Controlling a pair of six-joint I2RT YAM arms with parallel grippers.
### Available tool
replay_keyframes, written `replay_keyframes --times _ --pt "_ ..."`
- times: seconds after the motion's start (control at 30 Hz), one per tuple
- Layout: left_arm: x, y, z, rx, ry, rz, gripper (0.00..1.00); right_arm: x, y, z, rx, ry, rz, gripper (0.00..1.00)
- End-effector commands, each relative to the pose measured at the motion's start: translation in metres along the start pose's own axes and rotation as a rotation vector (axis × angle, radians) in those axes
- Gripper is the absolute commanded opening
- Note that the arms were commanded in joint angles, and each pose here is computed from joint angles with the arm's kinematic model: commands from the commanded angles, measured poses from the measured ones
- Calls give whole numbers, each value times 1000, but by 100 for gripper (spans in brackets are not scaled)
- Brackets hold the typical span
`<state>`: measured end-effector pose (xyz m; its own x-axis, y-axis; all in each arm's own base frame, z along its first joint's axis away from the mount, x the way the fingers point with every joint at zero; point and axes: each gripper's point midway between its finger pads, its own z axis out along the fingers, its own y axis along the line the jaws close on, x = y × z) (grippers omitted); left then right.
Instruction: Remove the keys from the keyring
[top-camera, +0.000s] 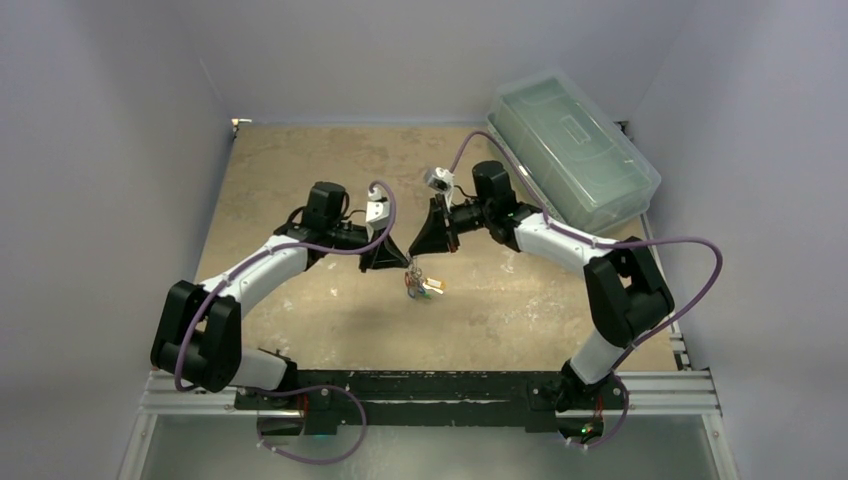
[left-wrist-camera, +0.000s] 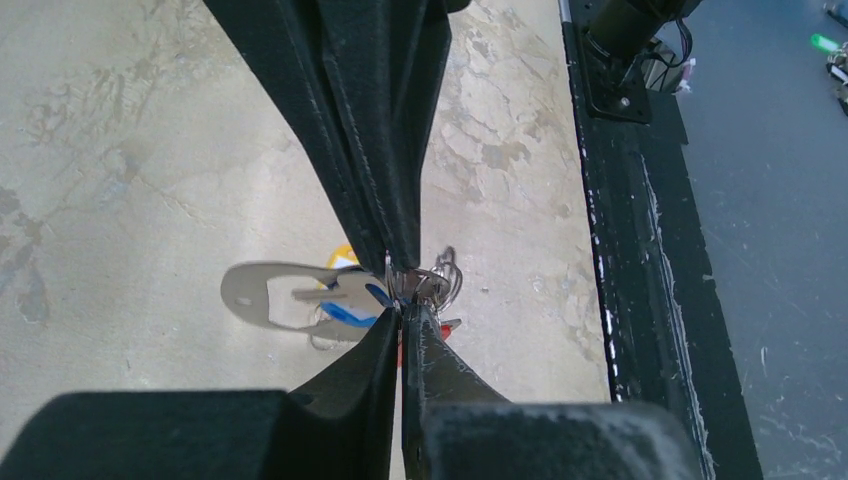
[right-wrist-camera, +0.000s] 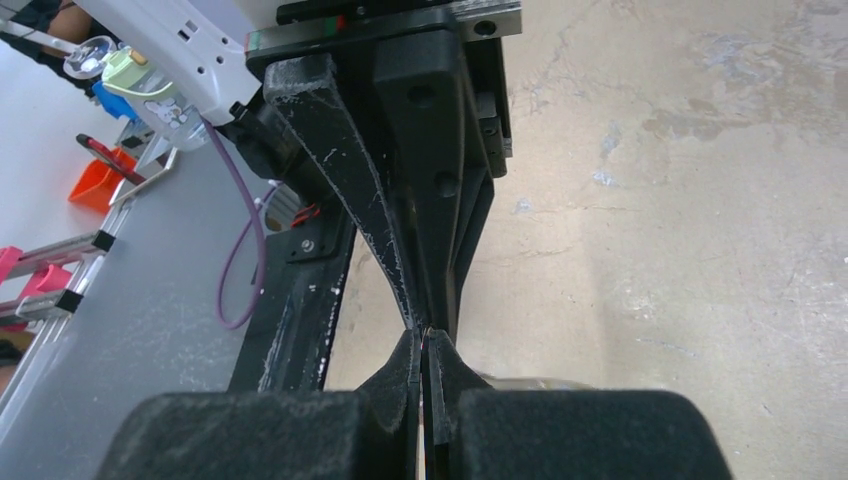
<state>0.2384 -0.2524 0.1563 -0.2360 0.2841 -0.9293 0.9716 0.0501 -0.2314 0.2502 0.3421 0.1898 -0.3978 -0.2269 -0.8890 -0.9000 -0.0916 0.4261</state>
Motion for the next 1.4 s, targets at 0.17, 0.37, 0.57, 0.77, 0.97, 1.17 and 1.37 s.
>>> replay_keyframes --times 0.17,0.37,0.57,0.77,0.97,1.17,1.37 --pt "5 -9 11 49 6 53 0 -17 6 -4 -16 -55 -46 0" --pt "13 -9 22 64 31 47 0 -18 7 -4 -18 -68 -35 0" --pt "13 -7 22 60 39 50 0 -17 9 -5 -30 -71 -28 0" --pt "-17 5 -10 -27 33 93 22 -11 8 -8 -31 -54 -25 0" --pt "-34 6 -31 -40 -53 47 34 -12 6 -8 -17 -57 -37 0" --pt "-37 3 -22 -6 -156 -31 34 -21 7 -7 -6 -105 -46 0" --pt "-32 -3 -15 19 -172 -67 32 -27 5 -6 -10 -158 -38 0"
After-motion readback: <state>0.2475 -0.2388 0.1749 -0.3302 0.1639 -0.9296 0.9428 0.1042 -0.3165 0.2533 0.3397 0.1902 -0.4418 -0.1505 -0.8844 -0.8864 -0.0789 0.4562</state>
